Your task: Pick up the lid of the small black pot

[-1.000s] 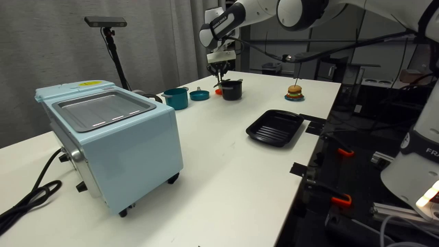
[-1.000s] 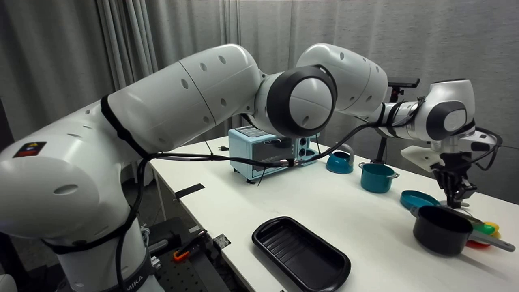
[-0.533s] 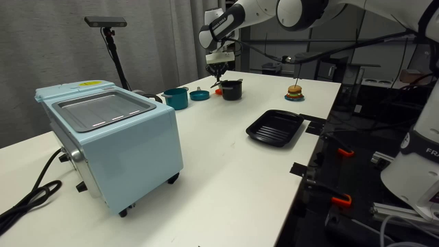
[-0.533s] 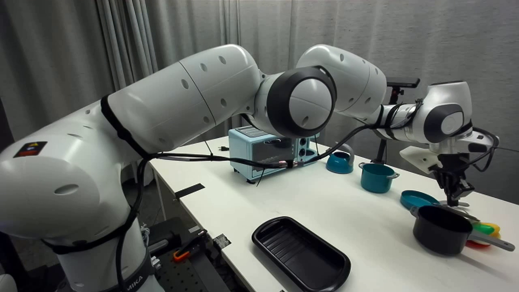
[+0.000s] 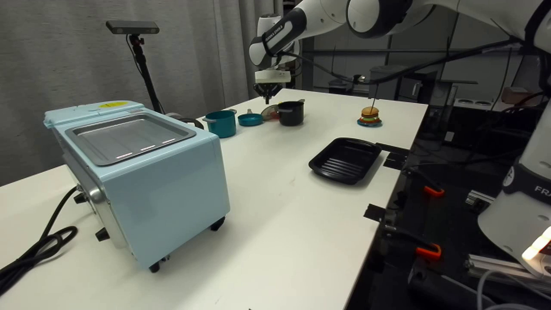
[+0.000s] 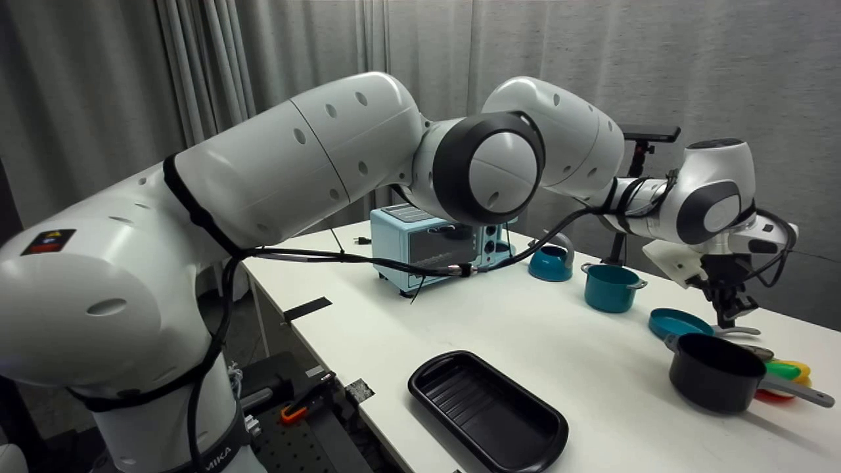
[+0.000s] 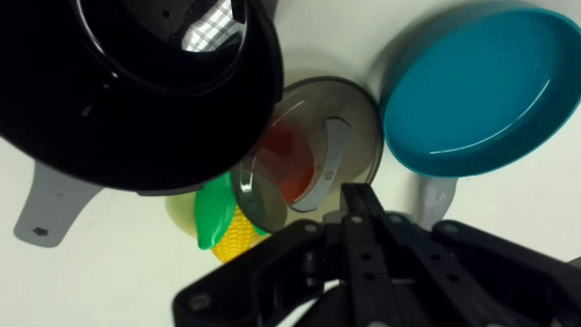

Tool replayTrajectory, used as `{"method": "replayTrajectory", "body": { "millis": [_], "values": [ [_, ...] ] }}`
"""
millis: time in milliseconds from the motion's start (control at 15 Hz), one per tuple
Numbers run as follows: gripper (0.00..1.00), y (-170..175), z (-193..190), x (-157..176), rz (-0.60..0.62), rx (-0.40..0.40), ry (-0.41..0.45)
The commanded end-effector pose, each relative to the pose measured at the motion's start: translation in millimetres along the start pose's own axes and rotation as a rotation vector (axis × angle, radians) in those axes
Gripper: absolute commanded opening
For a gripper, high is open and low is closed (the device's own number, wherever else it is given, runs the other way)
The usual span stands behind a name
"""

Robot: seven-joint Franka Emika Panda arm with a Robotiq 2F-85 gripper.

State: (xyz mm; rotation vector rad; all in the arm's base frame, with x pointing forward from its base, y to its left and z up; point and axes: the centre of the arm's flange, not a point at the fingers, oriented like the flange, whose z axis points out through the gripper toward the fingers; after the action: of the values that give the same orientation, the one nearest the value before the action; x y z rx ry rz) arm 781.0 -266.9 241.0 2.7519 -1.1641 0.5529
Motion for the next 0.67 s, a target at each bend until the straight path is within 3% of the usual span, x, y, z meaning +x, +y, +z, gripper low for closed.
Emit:
{"method": "replayTrajectory", "body": {
  "millis": [0,333,400,600],
  "values": [
    [0.00,4.1,-2.7,-5.4,0.008,0.056,0.012],
    [0.00,0.8,-2.0,-5.1,0.014,0.099,0.044],
    [0.00,10.5,-43.9,25.1,-0.007,0.094,0.026],
    [0.00,21.0,-73.0,40.7,-0.061,0.086,0.037]
  ]
}}
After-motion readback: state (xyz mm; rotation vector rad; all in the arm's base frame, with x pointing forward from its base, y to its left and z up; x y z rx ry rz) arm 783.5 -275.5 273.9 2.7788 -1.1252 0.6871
